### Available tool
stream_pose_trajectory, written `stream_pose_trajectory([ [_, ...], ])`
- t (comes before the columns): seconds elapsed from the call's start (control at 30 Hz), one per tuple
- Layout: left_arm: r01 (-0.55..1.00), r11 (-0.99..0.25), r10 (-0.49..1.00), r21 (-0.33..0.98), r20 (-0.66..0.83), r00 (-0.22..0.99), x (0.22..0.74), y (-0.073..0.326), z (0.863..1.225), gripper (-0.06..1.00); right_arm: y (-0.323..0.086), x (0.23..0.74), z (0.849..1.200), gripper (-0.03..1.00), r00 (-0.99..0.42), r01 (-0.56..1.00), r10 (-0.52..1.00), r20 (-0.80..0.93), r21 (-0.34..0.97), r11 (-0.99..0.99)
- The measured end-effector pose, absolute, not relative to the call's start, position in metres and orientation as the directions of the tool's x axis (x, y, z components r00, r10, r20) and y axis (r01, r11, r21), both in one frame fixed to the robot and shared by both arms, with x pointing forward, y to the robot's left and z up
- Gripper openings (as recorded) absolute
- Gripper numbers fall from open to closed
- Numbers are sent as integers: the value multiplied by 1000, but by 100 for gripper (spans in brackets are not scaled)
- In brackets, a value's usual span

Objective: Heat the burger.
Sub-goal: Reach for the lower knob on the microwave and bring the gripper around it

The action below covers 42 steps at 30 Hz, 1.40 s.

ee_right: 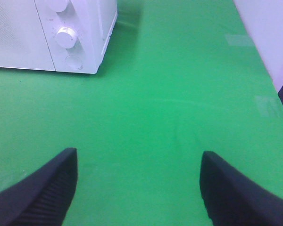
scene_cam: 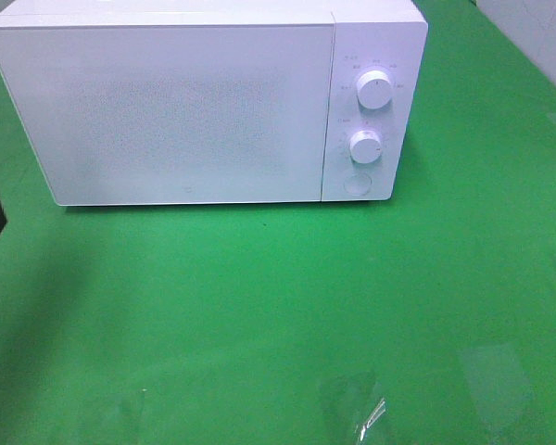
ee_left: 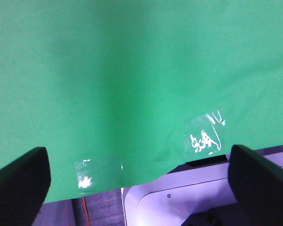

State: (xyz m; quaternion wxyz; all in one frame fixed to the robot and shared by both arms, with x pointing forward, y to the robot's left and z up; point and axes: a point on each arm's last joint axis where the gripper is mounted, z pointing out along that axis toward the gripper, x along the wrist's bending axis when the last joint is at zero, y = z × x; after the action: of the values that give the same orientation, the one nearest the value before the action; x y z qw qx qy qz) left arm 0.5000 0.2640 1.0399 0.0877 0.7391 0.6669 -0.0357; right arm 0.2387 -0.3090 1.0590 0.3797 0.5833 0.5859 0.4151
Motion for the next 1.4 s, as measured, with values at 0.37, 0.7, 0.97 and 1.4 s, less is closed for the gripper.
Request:
stream_pose_trajectory([
  [0.37,995,64,975,83,-218,-44,464,300,1042,93,-309,239,1059,70,-31,368,999,39,929,-25],
  [0.7,977,58,980,206,-197,-17,406,297,1056,93,-309,239,1059,70,-31,368,999,39,929,-25],
  [0.97,899,51,990,435,-143,13,350,295,1062,93,-309,239,1059,70,-31,368,999,39,929,-25],
  [1.4,718,39,994,695,-98,40,284,291,1052,93,-309,239,1059,70,-31,368,999,39,929,-25],
])
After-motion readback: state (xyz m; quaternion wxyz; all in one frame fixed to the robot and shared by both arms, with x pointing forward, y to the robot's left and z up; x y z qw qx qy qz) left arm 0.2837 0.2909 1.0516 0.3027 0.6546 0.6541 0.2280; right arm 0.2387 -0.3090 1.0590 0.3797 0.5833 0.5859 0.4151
